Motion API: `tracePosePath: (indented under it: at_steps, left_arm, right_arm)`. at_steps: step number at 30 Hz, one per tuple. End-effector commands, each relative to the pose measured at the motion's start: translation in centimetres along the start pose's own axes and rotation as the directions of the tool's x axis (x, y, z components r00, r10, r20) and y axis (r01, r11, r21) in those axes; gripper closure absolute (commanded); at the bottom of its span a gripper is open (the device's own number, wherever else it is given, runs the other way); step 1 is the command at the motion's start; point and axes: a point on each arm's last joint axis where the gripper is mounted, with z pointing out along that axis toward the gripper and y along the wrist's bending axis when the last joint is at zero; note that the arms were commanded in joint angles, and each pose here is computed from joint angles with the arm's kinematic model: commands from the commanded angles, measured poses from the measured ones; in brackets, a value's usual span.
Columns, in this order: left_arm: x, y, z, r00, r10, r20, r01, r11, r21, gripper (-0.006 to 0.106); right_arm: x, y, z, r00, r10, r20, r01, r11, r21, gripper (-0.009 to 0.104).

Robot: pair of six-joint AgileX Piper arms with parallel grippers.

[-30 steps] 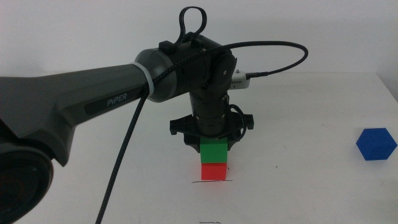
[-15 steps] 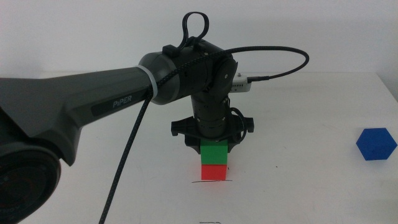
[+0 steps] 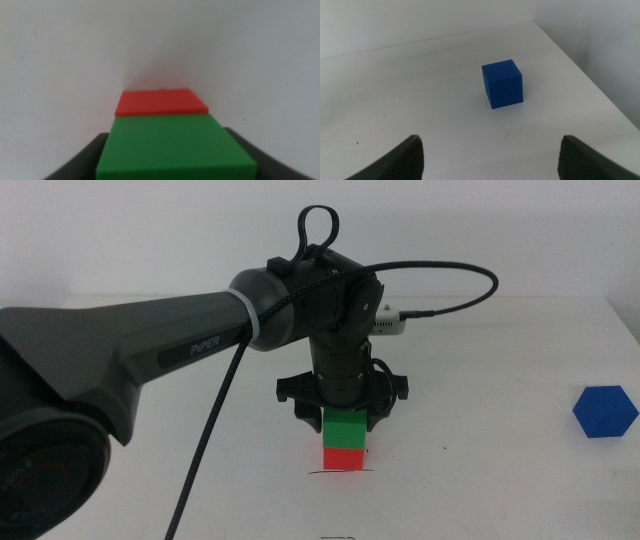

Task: Stack red cubes first, then green, then blue cubes in a specific spot.

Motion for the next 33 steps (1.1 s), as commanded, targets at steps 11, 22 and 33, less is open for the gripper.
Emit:
tracePosePath:
  at_steps: [11,22,33]
  left_arm:
    - [-0.1,-0.4,-4.1,0.997,0.010,0.076,-0.015,0.998,0.057,0.007]
    - [0.4,0.1,-6.9,0.997,0.020,0.070,-0.023,0.999,0.042,0.007]
    - [1.1,0.7,-11.5,0.990,0.014,0.143,-0.028,0.995,0.097,0.007]
  right_arm:
    - [-0.9,0.2,-0.1,0.997,-0.014,0.073,0.014,1.000,-0.009,0.014]
    - [-0.9,0.2,-0.1,0.997,-0.014,0.073,0.014,1.000,-0.009,0.014]
    - [-0.9,0.2,-0.1,0.997,-0.014,0.073,0.014,1.000,-0.009,0.014]
